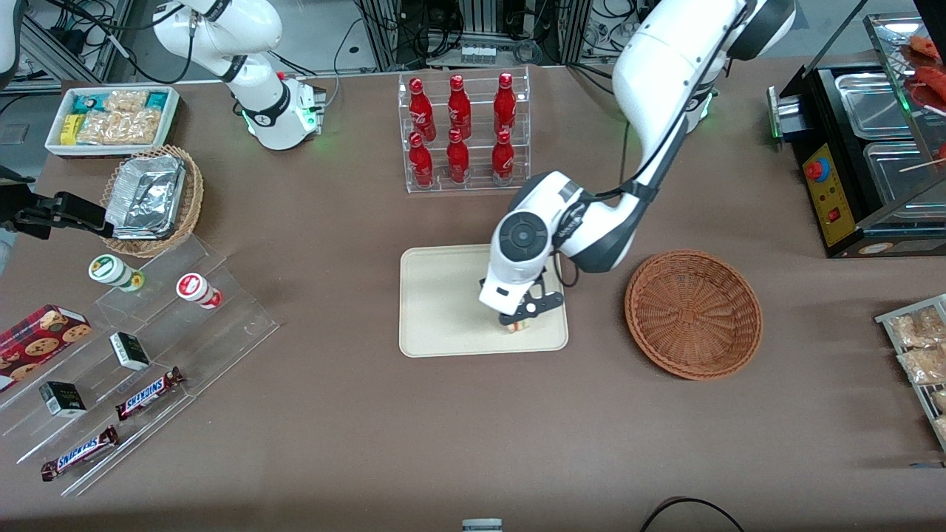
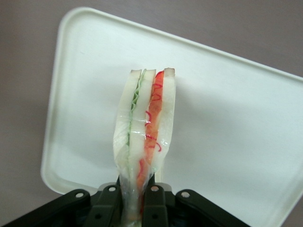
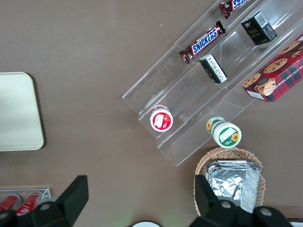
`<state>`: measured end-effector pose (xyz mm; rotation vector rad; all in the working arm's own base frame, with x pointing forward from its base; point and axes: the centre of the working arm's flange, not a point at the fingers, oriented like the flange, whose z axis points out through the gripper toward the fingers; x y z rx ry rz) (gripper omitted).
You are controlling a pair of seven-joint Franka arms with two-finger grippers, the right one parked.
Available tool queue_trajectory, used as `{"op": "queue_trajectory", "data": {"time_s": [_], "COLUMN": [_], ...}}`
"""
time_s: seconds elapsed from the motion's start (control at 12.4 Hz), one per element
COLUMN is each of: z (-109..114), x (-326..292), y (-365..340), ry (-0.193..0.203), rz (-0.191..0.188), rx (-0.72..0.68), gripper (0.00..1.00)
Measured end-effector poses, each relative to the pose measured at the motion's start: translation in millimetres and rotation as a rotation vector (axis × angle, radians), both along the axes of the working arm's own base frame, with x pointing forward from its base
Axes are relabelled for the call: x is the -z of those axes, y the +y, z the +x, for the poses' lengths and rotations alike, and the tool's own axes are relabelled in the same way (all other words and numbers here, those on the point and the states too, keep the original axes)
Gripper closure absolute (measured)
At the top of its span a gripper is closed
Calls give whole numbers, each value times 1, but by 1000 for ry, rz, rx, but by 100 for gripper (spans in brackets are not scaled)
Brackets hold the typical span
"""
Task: Place sandwich from basket to tray
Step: 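Carry the held sandwich over to the cream tray, then lower the sandwich onto the tray and open the left gripper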
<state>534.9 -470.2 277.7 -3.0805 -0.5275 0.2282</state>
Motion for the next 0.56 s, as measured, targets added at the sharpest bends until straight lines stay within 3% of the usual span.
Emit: {"op": "queue_trajectory", "data": {"time_s": [0.24,0.56], "z": [-4,-10], "x": [12,21], "y": [-27,-51], "ry": [-46,-57], "rz": [36,30], "rx": [-23,-25], "gripper": [85,85]}}
